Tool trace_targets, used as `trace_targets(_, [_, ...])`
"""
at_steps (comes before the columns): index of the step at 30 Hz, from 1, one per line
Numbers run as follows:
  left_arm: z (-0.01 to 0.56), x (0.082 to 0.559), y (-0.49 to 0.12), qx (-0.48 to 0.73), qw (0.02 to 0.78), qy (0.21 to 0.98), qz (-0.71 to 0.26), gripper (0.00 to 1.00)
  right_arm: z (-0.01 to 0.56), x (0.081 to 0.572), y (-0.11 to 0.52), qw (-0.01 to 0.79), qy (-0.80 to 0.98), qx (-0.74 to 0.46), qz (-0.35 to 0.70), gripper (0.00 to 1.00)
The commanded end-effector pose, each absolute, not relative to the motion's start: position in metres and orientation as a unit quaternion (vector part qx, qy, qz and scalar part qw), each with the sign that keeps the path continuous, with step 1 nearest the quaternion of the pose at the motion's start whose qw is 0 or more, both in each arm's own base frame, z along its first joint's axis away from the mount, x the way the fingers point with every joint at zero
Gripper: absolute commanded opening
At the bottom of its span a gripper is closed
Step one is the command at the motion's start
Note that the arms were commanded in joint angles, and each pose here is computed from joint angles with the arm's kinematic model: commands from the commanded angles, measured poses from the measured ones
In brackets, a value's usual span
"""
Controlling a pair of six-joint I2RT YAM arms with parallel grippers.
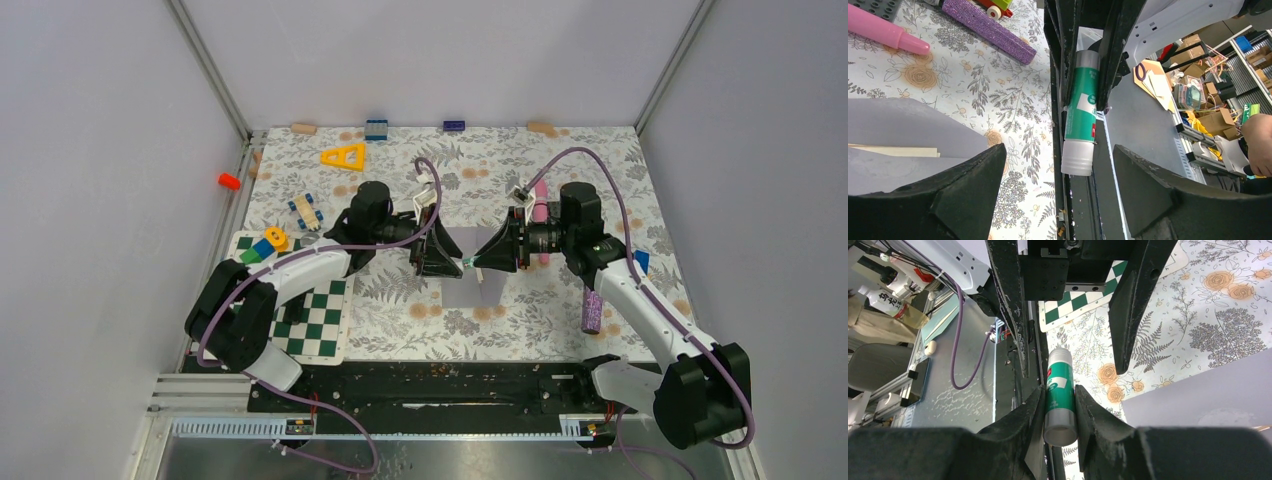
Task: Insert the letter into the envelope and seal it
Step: Open the solid glue cap from the solid glue.
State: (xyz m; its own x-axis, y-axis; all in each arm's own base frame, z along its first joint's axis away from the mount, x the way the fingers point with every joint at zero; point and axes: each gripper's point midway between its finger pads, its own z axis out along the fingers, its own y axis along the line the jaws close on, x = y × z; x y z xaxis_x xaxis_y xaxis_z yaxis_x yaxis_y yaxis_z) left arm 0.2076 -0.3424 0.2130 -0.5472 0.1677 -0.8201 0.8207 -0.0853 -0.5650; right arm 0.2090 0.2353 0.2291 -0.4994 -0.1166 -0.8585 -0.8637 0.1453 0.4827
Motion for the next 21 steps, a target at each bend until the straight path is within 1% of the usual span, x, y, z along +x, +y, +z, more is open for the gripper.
trace_targets(1, [0.230,0.205,-0.340,0.420,0.296,0.594,-0.618,0.78,0.247,0.214,0.236,0.356,0.663,-0.367,0.546,0.00])
trace_targets(3, [0.230,0.204,-0.340,0.421,0.295,0.592,-0.620,0.72,0.245,0.214,0.236,0.354,0.665,-0.366,0.546,0.00])
trace_targets(7, [0.230,0.203,-0.340,0.423,0.293,0.590,-0.622,0.55,0.244,0.217,0.236,0.348,0.669,-0.360,0.550,0.00])
trace_targets(11, [0.231,0.201,-0.340,0.424,0.291,0.588,-0.624,0.42,0.246,0.222,0.234,0.344,0.673,-0.349,0.553,0.00])
trace_targets(15, [0.230,0.200,-0.339,0.425,0.288,0.588,-0.625,0.40,0.248,0.226,0.229,0.348,0.677,-0.339,0.552,0.00])
trace_targets(19, [0.231,0.200,-0.338,0.426,0.290,0.587,-0.624,0.33,0.250,0.228,0.224,0.354,0.677,-0.336,0.551,0.00])
trace_targets(21, [0.231,0.201,-0.338,0.426,0.291,0.588,-0.624,0.33,0.249,0.226,0.224,0.353,0.676,-0.338,0.552,0.00])
